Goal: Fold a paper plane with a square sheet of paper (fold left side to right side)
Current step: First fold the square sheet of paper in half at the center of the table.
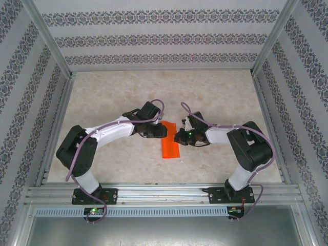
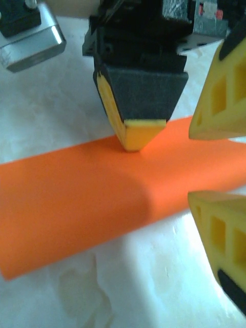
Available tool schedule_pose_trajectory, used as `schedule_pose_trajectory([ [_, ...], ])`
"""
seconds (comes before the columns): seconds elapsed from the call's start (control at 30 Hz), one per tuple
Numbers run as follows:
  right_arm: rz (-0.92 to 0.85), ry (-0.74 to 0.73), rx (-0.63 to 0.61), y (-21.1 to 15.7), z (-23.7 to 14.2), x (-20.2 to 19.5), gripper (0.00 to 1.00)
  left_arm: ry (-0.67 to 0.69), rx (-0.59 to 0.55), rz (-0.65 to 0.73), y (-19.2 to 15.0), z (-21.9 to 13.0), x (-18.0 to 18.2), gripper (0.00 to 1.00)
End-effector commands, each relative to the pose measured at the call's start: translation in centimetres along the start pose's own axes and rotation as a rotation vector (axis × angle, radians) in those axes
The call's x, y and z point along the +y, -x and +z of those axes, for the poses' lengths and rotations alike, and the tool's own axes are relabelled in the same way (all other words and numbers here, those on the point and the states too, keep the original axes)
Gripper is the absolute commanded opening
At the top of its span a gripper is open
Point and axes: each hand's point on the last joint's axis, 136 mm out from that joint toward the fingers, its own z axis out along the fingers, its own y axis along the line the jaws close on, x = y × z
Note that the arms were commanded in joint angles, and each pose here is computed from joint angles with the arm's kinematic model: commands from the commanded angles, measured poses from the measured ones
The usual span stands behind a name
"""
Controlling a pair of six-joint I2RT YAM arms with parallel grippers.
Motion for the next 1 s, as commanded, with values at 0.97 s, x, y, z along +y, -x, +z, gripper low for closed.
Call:
schedule_pose_trajectory([
  [0.97,0.038,-0.288,0.091,-3.2,0.3,-6.6,0.0,-0.078,0.014,-0.123,-3.3,5.2,6.4,0.1],
])
